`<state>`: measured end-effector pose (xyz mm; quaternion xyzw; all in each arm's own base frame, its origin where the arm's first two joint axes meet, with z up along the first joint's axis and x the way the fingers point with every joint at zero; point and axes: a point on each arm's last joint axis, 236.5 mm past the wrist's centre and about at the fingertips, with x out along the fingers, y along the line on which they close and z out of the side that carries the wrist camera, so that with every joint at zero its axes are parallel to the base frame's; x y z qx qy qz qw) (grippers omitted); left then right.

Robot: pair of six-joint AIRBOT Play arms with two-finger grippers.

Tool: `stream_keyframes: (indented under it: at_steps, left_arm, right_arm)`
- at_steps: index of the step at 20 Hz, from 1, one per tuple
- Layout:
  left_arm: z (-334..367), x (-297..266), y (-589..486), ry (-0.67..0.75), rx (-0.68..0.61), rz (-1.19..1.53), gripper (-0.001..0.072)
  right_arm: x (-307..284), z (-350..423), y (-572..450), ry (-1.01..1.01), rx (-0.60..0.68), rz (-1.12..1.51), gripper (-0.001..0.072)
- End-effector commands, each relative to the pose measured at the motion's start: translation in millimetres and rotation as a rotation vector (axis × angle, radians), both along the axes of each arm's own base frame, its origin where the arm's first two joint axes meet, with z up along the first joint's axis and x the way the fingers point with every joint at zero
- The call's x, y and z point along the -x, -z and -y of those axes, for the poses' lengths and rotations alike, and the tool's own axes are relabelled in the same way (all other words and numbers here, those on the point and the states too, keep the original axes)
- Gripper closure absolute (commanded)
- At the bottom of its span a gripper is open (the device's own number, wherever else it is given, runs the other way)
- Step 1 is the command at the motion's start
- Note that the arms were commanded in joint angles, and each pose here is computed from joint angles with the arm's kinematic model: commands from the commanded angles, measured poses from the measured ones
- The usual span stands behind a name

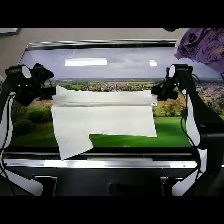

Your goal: Fold the clothes and pants, and hang the long-sleeved shirts on hangers.

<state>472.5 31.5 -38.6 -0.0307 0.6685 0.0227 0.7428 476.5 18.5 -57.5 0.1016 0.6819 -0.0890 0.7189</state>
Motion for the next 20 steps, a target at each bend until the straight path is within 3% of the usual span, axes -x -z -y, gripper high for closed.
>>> stream_keyframes:
  at_steps: [1,13,14,15,16,17,18,20]
  left_arm:
    - [1.5,26.4,13.0,0.000,0.008,-0.108,0.0690]
    - [3.1,47.0,39.9,-0.001,0.014,-0.179,0.0689]
    - [3.0,45.4,40.0,-0.001,0.013,-0.172,0.0687]
    - [2.9,45.3,40.0,-0.004,0.013,-0.172,0.0663]
    - [2.6,45.0,39.5,-0.024,0.013,-0.171,0.0467]
    - [0.5,44.5,36.8,-0.046,0.016,-0.165,0.0162]
    - [-3.4,43.8,30.0,-0.064,0.018,-0.150,-0.0013]
    - [-15.4,41.6,3.7,-0.113,0.056,-0.087,-0.0013]
  right_arm:
    - [27.1,-7.7,18.5,-0.001,-0.031,-0.105,0.0679]
    - [54.5,-31.4,38.6,0.015,-0.132,-0.202,0.0677]
    - [54.7,-32.9,38.3,0.016,-0.138,-0.203,0.0638]
    - [55.1,-33.7,38.0,0.016,-0.142,-0.205,0.0553]
    - [56.6,-35.3,36.4,0.014,-0.149,-0.210,0.0455]
    - [59.1,-36.2,33.4,0.004,-0.153,-0.217,0.0338]
    - [59.9,-36.7,26.7,-0.023,-0.158,-0.209,0.0302]
    - [56.6,-29.5,0.7,-0.120,-0.132,-0.145,0.0291]
